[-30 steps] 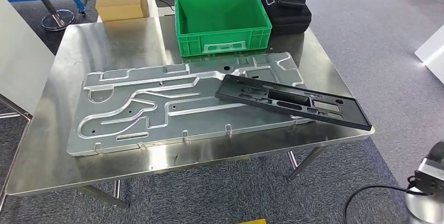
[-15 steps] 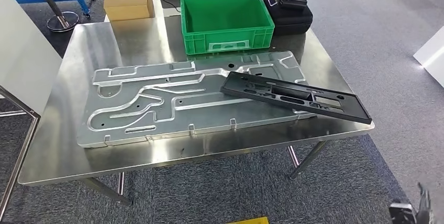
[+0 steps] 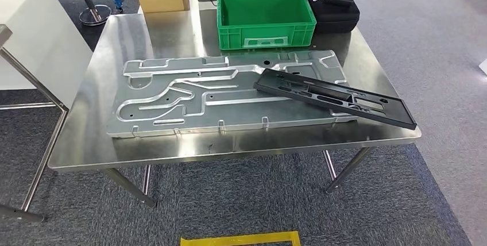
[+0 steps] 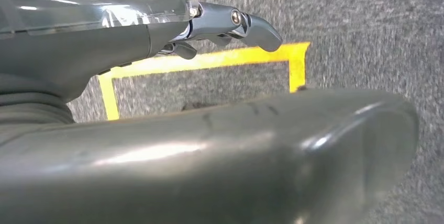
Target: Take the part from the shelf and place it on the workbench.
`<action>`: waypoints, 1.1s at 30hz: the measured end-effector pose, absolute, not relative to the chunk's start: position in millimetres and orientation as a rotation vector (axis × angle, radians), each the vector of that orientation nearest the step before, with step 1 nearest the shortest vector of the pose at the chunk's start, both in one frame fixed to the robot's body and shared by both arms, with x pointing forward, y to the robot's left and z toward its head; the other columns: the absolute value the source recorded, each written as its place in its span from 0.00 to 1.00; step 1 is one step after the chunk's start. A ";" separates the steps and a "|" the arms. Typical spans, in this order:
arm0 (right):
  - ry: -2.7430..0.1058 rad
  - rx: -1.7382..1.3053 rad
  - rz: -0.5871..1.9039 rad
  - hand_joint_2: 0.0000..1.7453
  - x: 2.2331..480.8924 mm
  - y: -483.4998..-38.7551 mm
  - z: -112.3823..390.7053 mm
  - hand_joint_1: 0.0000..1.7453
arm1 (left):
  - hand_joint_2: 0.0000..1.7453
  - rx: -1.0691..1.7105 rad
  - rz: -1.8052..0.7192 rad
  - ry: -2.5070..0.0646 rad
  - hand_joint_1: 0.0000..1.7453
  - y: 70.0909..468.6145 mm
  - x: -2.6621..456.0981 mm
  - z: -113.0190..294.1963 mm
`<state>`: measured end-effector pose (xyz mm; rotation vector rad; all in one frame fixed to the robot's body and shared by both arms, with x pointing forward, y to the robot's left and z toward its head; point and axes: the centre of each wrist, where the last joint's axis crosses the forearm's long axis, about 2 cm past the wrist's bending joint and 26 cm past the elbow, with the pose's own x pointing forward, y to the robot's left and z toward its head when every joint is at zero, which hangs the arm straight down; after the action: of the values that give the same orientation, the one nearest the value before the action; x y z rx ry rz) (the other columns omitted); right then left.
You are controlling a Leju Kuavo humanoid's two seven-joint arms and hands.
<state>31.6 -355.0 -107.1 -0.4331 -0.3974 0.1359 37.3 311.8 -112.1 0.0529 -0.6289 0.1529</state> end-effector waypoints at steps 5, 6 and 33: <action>-0.329 -0.373 0.121 0.00 29.6 -340.3 -109.6 0.00 | 0.00 0.050 0.144 -0.631 0.00 310.4 38.4 -112.0; -0.320 -0.363 0.118 0.00 29.1 -338.4 -109.9 0.00 | 0.00 0.049 0.141 -0.632 0.00 310.3 38.6 -112.0; -0.194 -0.193 0.069 0.00 36.2 -316.5 -111.6 0.00 | 0.00 0.014 0.047 -0.634 0.00 305.4 44.7 -111.5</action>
<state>36.2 -316.5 -111.6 -0.1930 -0.1939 0.0687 44.7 305.4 -111.5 0.0137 -0.6336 0.0470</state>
